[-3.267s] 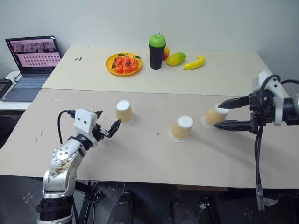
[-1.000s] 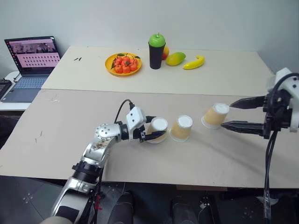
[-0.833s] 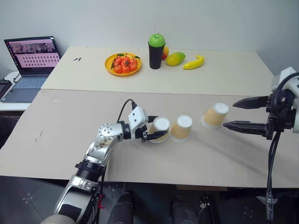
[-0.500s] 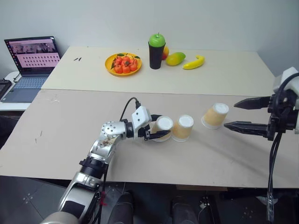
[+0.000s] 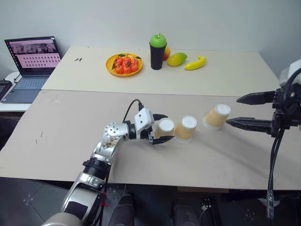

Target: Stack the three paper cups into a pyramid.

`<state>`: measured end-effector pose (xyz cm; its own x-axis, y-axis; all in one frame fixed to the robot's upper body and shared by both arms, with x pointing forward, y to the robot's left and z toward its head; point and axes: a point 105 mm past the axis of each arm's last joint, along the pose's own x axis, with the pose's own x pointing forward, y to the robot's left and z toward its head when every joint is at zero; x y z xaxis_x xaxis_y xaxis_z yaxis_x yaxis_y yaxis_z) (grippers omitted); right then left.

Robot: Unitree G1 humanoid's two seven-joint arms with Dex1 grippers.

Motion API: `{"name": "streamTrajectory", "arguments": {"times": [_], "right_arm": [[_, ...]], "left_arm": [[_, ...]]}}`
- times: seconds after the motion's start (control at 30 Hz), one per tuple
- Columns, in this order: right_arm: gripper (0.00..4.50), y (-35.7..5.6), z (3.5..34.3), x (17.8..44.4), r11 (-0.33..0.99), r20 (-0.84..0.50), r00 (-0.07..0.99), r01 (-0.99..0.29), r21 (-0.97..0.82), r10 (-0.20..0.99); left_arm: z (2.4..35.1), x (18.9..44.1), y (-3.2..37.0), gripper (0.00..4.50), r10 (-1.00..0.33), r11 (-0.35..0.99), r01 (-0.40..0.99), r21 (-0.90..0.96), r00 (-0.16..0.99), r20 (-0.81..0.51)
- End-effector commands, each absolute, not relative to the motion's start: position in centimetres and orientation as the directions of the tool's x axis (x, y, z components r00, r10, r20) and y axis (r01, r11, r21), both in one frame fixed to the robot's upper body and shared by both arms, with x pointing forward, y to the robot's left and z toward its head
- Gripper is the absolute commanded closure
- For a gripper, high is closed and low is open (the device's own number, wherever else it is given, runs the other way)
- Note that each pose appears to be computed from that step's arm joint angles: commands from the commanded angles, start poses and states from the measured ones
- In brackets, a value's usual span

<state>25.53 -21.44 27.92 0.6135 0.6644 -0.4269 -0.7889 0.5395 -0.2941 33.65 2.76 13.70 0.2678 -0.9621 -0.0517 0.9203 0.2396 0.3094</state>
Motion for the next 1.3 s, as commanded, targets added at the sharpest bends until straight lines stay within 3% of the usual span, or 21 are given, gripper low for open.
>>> {"name": "streamTrajectory", "arguments": {"times": [0.03,0.3,0.5,0.73,0.8,0.9,1.03,1.3], "right_arm": [[0.0,-21.3,29.0,25.4,0.535,-0.412,0.632,-0.775,-0.336,0.656],[0.0,-21.1,28.8,25.8,0.529,-0.403,0.625,-0.781,-0.332,0.669],[0.0,-21.1,28.4,26.2,0.54,-0.387,0.626,-0.78,-0.317,0.677],[0.0,-23.8,26.6,27.7,0.662,-0.31,0.736,-0.677,-0.32,0.603],[0.0,-24.9,24.2,28.6,0.737,-0.251,0.792,-0.611,-0.29,0.557],[0.0,-25.3,21.0,28.8,0.796,-0.206,0.83,-0.556,-0.24,0.518],[0.0,-25.8,19.9,30.6,0.855,-0.124,0.893,-0.451,-0.257,0.433],[0.0,-25.4,18.8,32.9,0.873,-0.069,0.907,-0.418,-0.252,0.414]], "left_arm": [[15.9,33.8,2.4,0.09,-0.967,0.237,0.901,0.362,0.256,-0.003],[19.2,33.6,2.6,0.09,-0.967,0.25,0.893,0.375,0.25,0.051],[24.1,33.8,4.0,0.09,-0.95,0.312,0.877,0.365,0.292,0.109],[29.1,32.7,7.3,0.09,-0.937,0.348,0.897,0.273,0.333,0.101],[30.7,31.4,8.3,0.09,-0.941,0.339,0.909,0.242,0.326,0.094],[30.6,29.5,8.7,0.09,-0.952,0.302,0.925,0.232,0.305,0.024],[30.0,28.9,8.8,0.09,-0.951,0.301,0.932,0.203,0.31,-0.012],[29.9,28.5,9.3,0.09,-0.952,0.293,0.935,0.2,0.305,-0.035]]}}
